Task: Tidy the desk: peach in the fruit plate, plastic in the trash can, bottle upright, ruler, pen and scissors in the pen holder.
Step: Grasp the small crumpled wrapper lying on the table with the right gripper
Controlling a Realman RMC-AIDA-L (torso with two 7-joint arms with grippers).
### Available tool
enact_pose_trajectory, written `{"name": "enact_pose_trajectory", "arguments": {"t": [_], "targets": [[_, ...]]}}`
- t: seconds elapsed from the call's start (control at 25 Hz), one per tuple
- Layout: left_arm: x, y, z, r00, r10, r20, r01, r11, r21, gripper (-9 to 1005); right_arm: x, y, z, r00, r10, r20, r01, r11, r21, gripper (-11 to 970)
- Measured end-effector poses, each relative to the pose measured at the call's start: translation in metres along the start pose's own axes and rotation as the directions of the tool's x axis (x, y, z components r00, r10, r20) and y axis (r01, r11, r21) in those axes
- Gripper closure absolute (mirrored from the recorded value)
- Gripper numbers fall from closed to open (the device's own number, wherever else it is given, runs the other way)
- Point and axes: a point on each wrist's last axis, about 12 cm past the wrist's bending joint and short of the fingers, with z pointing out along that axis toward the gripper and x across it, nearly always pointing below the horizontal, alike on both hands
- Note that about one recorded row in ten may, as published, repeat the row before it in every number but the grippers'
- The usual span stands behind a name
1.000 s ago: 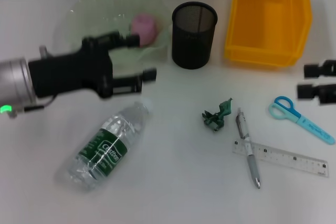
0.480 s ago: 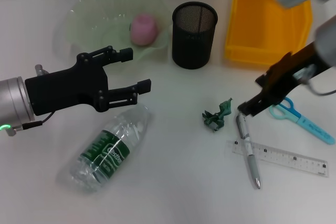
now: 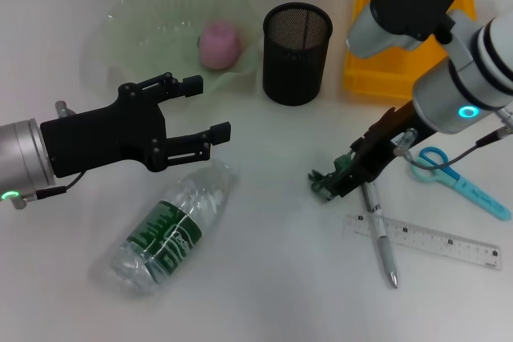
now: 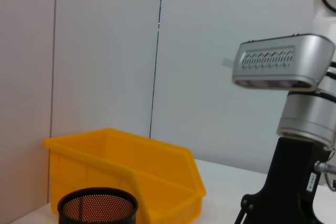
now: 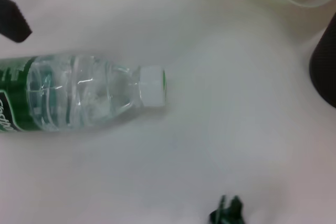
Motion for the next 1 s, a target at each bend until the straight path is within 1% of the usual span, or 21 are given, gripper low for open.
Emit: {"name": "enact_pose_trajectory", "arguments": {"t": [0.4,0.64,0.84,1.0], "targets": [[0.001,-0.001,-0.001,1.000,0.006,-0.002,-0.006,1.000,-0.004,167,-0.002,-0.007,0.023,0.998,0.057,0.017,-0.057,0.998,-0.035,175],[0.002,0.000,-0.002,1.000,0.007,-0.007,-0.007,1.000,-0.015,167,-0.002,-0.005,0.032,0.999,0.042,-0.002,-0.042,0.999,-0.032,399],[0.003,0.001,-0.002,1.000,0.006,-0.012,-0.006,1.000,-0.025,167,-0.004,0.000,0.038,1.000,0.012,-0.017,-0.013,0.999,-0.037,508],[0.003,0.002,-0.002,1.000,0.006,-0.012,-0.006,1.000,-0.025,167,-0.005,0.002,0.035,1.000,0.003,-0.015,-0.003,0.999,-0.042,594]]}}
